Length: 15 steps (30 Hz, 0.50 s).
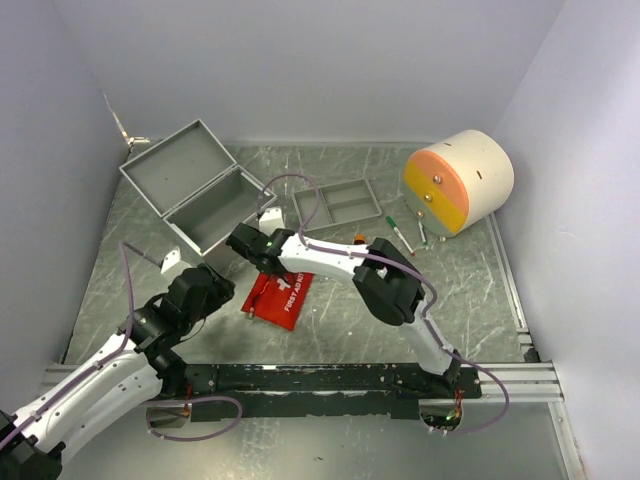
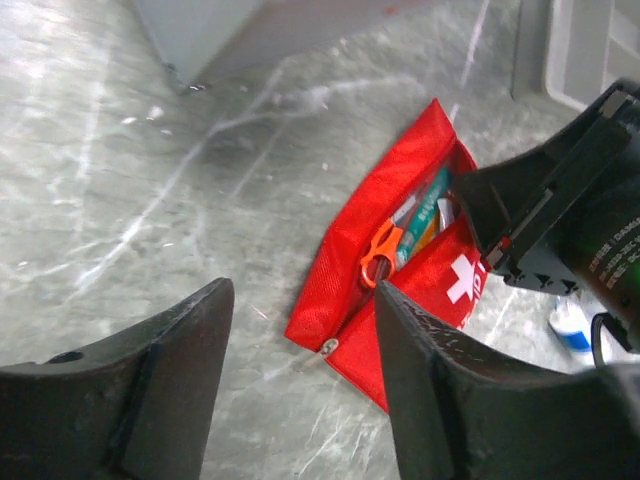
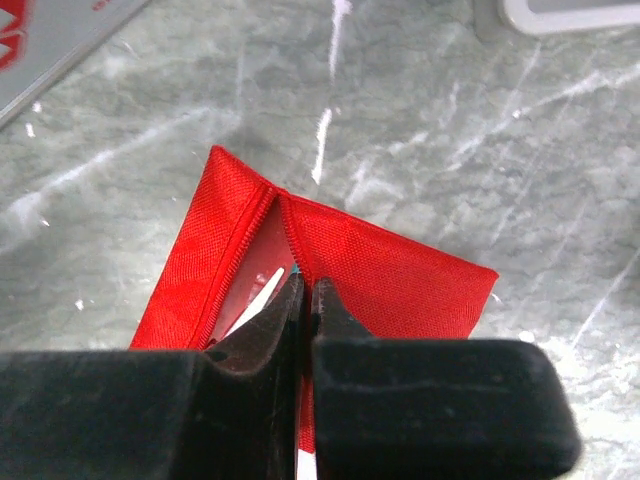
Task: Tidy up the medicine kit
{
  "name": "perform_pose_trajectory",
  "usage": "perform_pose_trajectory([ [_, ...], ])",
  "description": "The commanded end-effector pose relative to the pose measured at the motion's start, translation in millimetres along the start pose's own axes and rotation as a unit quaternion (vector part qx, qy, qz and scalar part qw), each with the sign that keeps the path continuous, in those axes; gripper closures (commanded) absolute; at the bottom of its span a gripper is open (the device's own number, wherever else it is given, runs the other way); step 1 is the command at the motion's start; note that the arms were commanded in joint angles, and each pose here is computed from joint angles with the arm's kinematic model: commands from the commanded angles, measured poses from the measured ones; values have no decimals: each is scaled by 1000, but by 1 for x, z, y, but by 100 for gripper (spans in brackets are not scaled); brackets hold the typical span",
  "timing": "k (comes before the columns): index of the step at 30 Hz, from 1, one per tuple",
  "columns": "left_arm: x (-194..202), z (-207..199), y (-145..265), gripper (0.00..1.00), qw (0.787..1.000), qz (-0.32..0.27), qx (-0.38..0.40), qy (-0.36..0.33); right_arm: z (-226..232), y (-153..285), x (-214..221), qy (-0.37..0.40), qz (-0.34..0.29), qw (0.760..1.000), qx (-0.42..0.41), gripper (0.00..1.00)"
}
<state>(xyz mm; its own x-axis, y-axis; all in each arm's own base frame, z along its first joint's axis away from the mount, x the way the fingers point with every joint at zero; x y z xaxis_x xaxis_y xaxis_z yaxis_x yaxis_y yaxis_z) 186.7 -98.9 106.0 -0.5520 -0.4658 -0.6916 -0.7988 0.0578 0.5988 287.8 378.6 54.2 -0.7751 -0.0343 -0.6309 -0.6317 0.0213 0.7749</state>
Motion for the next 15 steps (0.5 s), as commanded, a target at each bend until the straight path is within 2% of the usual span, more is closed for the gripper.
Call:
perform_pose_trajectory([
  [1, 8, -38, 1, 28, 993, 22, 113, -22, -12, 21, -23, -58, -42, 997, -18, 100],
  [4, 15, -52, 2, 23, 986, 35, 160, -15, -22, 32, -34, -104, -56, 991, -59, 100],
  [8, 26, -62, 2, 24, 978, 55, 201, 0, -37, 39, -43, -170, -55, 977, -117, 100],
  [15, 29, -71, -3, 23, 973, 57, 221, 37, -59, 41, -38, -210, -56, 963, -160, 100],
])
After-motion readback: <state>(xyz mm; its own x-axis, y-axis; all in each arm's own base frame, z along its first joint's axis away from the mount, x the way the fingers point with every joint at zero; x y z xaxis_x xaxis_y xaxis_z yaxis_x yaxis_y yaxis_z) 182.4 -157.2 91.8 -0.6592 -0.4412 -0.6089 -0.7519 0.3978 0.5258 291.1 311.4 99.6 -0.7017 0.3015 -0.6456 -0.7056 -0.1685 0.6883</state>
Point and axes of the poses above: each gripper's point midway between its finger pads, its own y axis back along the fingers, its own z axis along the line the jaws close on, x = y × z, the point moved 2 cm from there along y, back along the fingers, and after that the axes turned 10 degrees about -y, right-handed, at the moved point
